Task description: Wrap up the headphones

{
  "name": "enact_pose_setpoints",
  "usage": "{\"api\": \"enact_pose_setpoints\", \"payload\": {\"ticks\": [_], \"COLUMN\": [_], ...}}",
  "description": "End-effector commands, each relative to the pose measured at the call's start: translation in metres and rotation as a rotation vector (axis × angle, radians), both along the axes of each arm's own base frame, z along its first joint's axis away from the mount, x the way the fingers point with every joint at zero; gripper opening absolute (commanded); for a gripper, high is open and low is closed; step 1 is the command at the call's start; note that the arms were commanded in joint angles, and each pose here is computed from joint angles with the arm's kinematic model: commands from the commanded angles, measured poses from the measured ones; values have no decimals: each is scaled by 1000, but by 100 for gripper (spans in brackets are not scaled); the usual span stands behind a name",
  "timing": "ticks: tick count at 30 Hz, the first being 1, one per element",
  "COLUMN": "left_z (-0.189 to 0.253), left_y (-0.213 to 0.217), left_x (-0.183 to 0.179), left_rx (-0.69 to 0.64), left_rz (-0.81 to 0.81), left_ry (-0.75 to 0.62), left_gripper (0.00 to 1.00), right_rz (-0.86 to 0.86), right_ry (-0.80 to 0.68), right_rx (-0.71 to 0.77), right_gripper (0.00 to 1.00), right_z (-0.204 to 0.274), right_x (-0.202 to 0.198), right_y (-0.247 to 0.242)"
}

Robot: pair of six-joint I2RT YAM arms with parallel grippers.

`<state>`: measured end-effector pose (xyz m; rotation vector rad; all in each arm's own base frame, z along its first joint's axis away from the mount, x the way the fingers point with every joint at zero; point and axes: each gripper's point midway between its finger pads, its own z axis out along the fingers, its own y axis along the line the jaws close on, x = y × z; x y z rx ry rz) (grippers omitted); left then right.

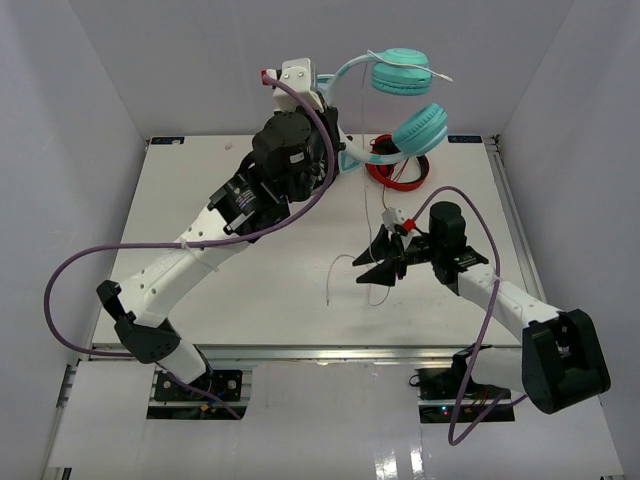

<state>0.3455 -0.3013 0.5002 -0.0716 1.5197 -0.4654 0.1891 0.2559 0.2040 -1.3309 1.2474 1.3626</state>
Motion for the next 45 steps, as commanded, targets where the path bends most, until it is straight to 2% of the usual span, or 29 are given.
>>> {"api": "enact_pose_setpoints", "payload": {"ticks": [1,5,9,10,14,18,25,31,35,39,45], "left_z": [66,71,66,65,47,21,-71,-151,-199,-220,-218], "left_y": [33,49,62,66,81,98,96,63,40,25,22], "left_x": [-13,-8,2,4,15,27,56,61,45,22,4], "left_rx": [-140,-114,-99,-96,-41,19,97,206,289,376,398], "left_rz": [63,138,186,200,260,319,319,182,40,-62,-147], "left_ry": [-125,-152,-145,-143,-117,-83,64,201,272,283,263], "left_gripper": [0,0,0,0,0,0,0,0,0,0,0], "right_rz": [72,52,9,-7,-134,-236,-347,-550,-672,-739,-752], "right_ry": [-88,-108,-146,-150,-231,-390,-683,-914,-981,-1001,-1018], "right_rx": [13,0,-34,-49,-159,-264,-424,-456,-464,-470,-487], "right_gripper": [46,36,10,8,8,8,8,8,8,8,14], "right_z": [-4,-14,-14,-13,-5,20,74,144,164,165,154], "right_x": [-23,-35,-37,-36,-16,-1,31,72,96,116,130], "right_y": [-1,-5,-9,-10,-20,-37,-63,-81,-89,-90,-88]}}
